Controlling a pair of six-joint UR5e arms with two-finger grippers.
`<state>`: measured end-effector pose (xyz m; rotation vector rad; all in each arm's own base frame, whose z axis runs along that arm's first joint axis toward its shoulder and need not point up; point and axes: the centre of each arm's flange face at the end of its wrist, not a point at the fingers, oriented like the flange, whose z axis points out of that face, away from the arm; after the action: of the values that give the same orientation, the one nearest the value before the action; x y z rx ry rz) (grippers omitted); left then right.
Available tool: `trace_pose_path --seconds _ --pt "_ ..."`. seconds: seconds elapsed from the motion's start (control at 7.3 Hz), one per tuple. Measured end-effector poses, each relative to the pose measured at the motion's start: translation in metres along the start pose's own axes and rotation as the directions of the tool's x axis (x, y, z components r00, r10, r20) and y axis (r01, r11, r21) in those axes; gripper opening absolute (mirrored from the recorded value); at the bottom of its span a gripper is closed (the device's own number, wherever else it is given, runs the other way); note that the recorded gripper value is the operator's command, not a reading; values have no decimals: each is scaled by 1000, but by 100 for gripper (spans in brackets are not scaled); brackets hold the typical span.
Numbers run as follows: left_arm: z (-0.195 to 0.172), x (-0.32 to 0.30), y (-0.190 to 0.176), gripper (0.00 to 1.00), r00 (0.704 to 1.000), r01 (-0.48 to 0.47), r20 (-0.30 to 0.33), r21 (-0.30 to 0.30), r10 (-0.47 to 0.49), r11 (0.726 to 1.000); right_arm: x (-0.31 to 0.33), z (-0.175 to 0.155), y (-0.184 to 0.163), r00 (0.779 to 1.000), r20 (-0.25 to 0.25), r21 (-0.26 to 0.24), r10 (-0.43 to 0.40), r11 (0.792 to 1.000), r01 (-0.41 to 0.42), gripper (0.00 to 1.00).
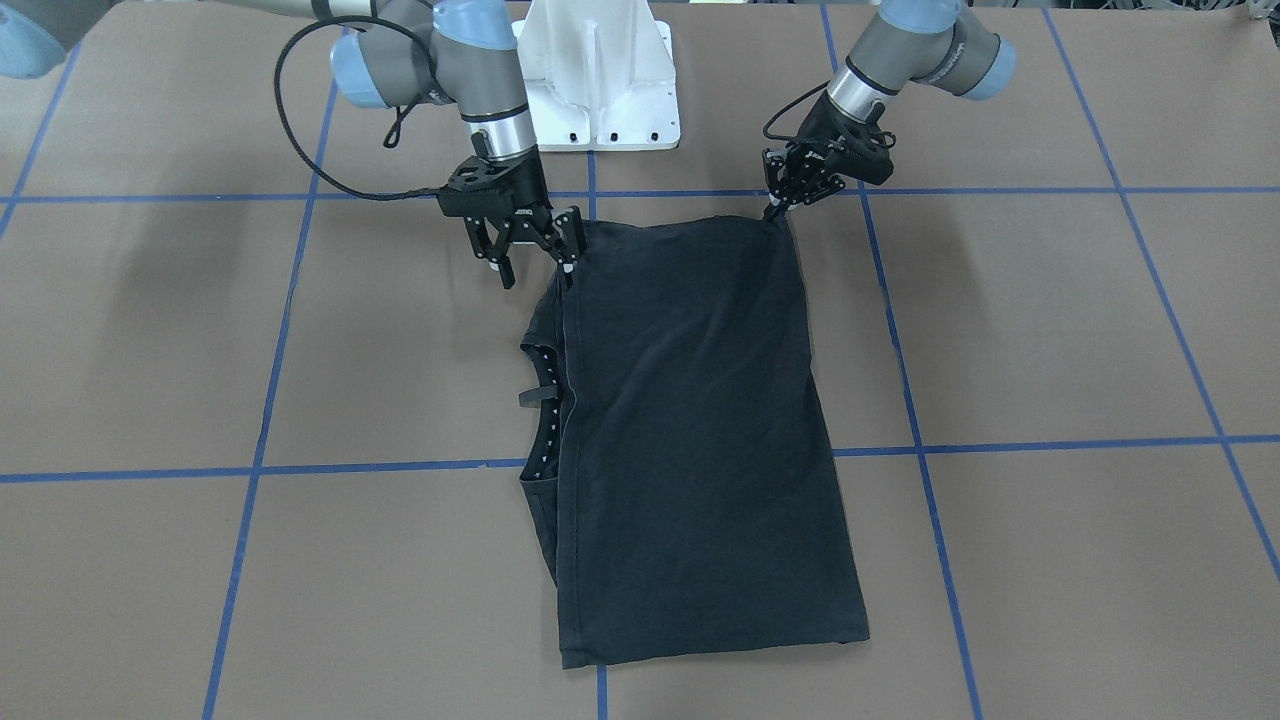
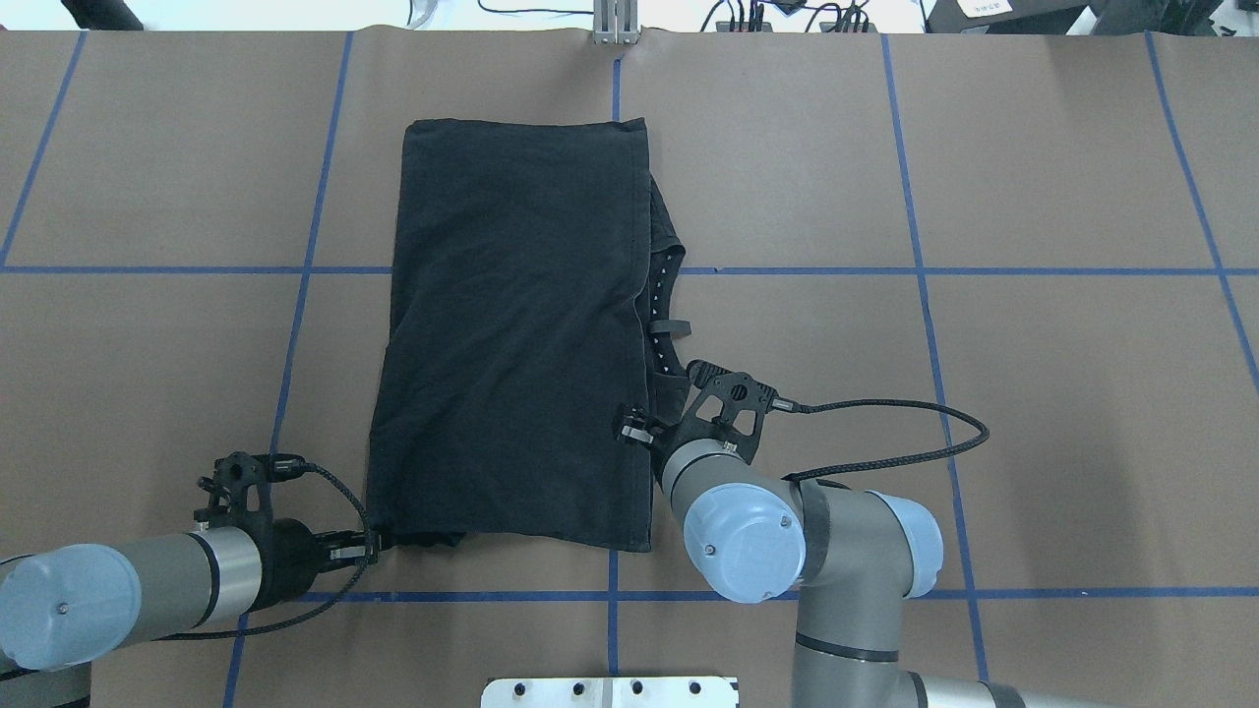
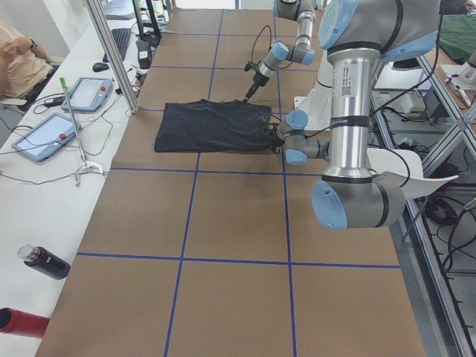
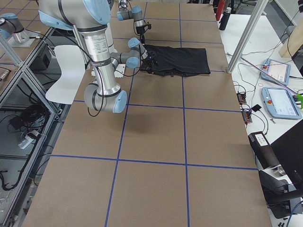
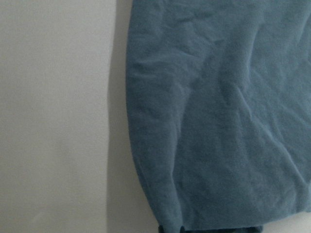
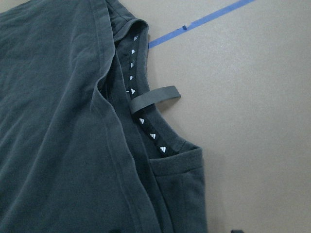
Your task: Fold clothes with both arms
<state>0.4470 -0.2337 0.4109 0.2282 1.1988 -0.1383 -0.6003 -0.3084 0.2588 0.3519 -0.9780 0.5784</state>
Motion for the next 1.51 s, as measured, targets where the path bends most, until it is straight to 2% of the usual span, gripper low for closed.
trace_pose_path --seconds 0.27,0.82,1.23,1.51 --pt "0 1 0 0 1000 1 -1 0 -1 1000 -6 3 3 997 0 5 71 997 -71 73" --pt "2 1 0 0 1000 0 0 -1 0 1000 2 2 24 997 -15 -13 78 997 -78 73" --pt "4 -2 1 0 1000 -1 6 -2 1 1000 3 1 33 996 -20 -22 82 996 -83 53" --pt "5 -2 1 0 1000 -1 7 -2 1 1000 0 0 35 996 -17 -25 84 996 -84 47"
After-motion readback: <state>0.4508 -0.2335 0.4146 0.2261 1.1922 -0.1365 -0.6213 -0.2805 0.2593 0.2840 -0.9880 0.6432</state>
